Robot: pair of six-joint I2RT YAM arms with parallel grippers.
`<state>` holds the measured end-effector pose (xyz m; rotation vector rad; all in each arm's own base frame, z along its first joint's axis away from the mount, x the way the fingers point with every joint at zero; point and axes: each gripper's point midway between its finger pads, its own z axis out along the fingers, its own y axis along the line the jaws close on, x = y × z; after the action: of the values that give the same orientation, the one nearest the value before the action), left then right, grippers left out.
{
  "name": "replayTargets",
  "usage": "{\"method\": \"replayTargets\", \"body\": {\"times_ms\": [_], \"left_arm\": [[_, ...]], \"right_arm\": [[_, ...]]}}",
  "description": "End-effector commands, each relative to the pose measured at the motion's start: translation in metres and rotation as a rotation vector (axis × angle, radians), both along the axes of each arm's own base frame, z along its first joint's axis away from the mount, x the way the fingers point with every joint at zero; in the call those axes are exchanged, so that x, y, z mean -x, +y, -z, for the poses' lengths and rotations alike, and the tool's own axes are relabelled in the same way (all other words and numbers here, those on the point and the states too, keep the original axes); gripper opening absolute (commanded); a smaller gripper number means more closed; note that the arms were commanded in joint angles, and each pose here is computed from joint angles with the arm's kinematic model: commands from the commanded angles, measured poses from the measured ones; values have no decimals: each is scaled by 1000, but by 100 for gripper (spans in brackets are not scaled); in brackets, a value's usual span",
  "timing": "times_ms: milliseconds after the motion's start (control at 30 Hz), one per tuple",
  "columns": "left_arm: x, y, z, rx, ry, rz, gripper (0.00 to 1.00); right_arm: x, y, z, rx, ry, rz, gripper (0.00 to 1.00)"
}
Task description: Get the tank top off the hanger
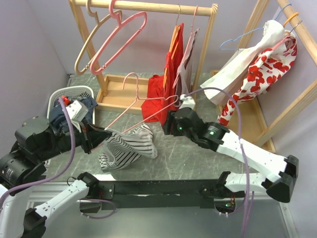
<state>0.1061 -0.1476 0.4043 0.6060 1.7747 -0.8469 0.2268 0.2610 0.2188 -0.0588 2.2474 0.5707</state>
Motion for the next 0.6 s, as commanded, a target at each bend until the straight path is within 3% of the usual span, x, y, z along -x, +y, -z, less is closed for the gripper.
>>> {"method": "replayTargets", "body": {"times_ms": [0,100,233,433,567], "left_arm": [[-3,-3,-3,-42,-46,41,1],[-2,-10,9,-80,-30,99,1],[6,-19,17,-85,-13,184,1],[17,-27,25,-93,7,285,1],[16,-32,27,-93,11,322,1]], "right_arm": [[-13,-52,-70,-17,-248,138,64],[-6,-59,-110,-59,-377,68,72],[2,-51,-144,-1,-555,-125,80],[30,-14,-156,28,-597,-469,84],[45,-6,-165,12,-648,-588,87]]}}
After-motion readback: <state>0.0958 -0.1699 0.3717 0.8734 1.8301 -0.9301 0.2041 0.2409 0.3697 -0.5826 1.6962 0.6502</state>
